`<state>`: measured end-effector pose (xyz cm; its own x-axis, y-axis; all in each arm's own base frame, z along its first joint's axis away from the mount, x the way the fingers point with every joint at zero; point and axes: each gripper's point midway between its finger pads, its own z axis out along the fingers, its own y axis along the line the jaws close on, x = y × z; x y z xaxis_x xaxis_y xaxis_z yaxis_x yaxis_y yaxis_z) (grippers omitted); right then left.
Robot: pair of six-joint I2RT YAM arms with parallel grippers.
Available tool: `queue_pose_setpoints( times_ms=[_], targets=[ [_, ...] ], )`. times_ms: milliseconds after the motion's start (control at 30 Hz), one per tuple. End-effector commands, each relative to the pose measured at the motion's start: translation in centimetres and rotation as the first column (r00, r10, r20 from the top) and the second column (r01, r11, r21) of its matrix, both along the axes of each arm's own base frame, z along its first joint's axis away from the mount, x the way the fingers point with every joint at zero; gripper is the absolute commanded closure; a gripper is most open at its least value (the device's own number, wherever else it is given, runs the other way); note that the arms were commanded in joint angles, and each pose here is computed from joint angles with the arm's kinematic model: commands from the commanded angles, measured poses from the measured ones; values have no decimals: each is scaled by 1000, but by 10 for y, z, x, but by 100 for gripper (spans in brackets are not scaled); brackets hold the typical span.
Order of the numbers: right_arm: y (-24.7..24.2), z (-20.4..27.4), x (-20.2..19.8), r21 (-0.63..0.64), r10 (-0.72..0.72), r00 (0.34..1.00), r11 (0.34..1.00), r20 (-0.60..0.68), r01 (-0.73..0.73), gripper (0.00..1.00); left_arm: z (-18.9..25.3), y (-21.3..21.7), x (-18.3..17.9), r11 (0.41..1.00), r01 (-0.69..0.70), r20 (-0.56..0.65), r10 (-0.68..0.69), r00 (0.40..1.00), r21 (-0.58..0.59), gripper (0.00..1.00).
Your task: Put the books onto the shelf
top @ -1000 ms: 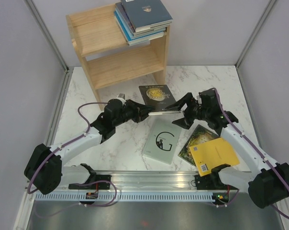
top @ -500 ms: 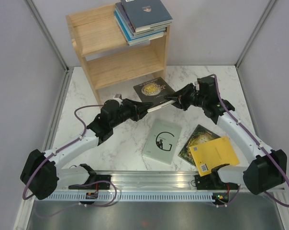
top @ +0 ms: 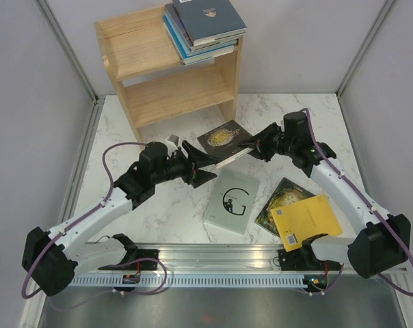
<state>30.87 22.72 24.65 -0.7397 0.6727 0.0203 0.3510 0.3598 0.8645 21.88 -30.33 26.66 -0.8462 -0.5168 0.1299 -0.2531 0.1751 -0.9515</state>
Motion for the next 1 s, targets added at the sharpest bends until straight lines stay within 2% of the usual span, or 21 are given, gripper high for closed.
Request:
queue_pose_setpoints(
  times_ms=[0,167,433,633,767,967],
  targets=[
    [6,89,-3,105,25,972,993,234,-51,100,-7,12,-21,992,68,41,-73,996,109,32],
    [6,109,-14,105,61,958,990,279,-94,100,-8,44,-34,976,11,103,-34,994,216,24],
    [17,152,-21,112,156,903,970,401,-217,100,-18,104,-54,904,-97,185,21,983,417,12],
    [29,188,-7,177,151,858,947,491,-268,100,-19,128,-63,860,-145,209,47,977,488,5],
    [35,192,12,203,137,854,941,502,-270,100,-14,136,-62,840,-177,239,58,969,514,1],
    [33,201,41,248,89,841,935,533,-255,100,-4,137,-52,815,-192,275,41,961,547,0]
  ],
)
